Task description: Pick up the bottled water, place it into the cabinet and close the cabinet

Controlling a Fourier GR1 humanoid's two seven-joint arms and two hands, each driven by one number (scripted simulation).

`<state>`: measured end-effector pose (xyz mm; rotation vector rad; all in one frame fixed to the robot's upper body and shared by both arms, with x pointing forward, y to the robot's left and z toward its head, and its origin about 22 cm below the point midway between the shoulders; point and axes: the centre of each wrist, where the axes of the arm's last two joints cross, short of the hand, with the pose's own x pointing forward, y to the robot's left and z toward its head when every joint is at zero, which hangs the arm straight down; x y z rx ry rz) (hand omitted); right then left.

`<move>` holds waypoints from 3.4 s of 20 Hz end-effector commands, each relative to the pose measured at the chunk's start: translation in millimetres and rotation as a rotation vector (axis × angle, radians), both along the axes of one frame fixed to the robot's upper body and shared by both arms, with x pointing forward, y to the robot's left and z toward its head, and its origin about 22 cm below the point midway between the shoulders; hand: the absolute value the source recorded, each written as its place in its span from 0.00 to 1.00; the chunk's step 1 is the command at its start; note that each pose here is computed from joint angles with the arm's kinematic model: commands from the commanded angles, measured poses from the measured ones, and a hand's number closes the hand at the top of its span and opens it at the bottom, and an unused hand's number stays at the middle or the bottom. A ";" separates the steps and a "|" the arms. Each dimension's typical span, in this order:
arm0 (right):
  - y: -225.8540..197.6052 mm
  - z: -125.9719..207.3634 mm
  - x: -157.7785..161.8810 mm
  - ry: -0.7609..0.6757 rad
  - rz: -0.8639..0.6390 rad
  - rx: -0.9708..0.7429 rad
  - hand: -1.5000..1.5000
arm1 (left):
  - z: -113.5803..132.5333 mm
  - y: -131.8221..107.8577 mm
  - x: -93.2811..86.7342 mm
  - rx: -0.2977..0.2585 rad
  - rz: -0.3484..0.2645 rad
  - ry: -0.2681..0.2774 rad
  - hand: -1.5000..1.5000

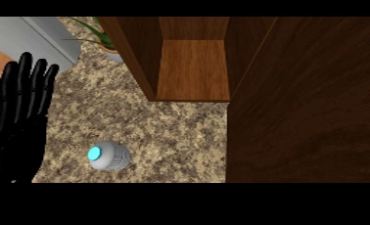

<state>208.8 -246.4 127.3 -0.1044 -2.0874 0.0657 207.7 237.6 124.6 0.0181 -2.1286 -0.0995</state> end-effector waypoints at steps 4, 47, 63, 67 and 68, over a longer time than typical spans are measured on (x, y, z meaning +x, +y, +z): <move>-8.7 -11.5 -17.8 0.082 0.013 -0.049 0.00 | 2.3 -13.0 -30.8 -0.019 0.409 -0.003 0.00; -12.0 26.2 -163.1 0.188 0.279 0.048 0.00 | -36.1 -118.1 -114.2 -0.431 0.761 0.274 0.00; -19.3 3.8 -181.5 0.210 0.254 0.064 0.00 | -121.6 -68.7 -84.2 -0.400 0.781 0.421 0.00; -20.4 11.5 -190.7 0.203 0.252 0.043 0.00 | -149.1 -54.1 -83.8 -0.420 0.794 0.429 0.00; -22.2 10.4 -192.9 0.213 0.262 0.042 0.00 | -158.3 -47.1 -77.2 -0.421 0.802 0.431 0.00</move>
